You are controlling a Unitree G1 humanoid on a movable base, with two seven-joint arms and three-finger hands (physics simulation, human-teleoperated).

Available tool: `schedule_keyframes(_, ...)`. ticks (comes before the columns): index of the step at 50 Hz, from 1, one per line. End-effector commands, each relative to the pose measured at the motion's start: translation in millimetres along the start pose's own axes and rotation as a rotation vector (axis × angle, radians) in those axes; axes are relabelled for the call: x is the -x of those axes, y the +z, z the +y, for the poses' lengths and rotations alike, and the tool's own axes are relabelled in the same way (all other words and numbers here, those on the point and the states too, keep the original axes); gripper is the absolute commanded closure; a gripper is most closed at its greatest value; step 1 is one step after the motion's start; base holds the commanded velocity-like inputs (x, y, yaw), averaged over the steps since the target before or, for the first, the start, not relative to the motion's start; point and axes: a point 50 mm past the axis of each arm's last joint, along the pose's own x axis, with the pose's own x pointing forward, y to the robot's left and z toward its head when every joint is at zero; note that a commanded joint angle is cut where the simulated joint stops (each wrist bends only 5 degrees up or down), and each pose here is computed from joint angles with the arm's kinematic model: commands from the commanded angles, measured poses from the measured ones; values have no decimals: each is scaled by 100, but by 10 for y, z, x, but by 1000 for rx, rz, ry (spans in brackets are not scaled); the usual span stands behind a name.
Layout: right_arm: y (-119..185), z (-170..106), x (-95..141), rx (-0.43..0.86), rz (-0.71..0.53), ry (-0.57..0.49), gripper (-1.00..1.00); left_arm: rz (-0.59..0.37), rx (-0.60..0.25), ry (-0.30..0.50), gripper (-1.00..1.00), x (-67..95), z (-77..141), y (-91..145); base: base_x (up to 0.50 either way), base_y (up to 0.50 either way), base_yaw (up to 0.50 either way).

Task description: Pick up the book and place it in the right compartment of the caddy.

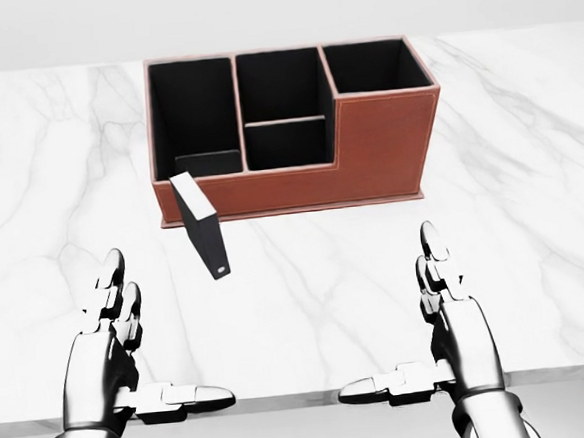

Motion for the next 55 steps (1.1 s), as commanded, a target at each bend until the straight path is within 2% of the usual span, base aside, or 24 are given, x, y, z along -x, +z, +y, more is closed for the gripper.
schedule_keyframes(1, 4, -3, -2, -3, 2, 0, -100, -1, 0, 0, -100, 0, 0, -7, 37, 9, 0)
schedule_keyframes(31, -21, 5, 0, -2, 9, 3, -100, 1, -1, -3, -100, 0, -3, 5, 34, 8, 0)
schedule_keyframes(55, -12, 2, 1, 9, 10, -9, -100, 2, -3, -4, -100, 7, -8, -17, 20, 4, 0)
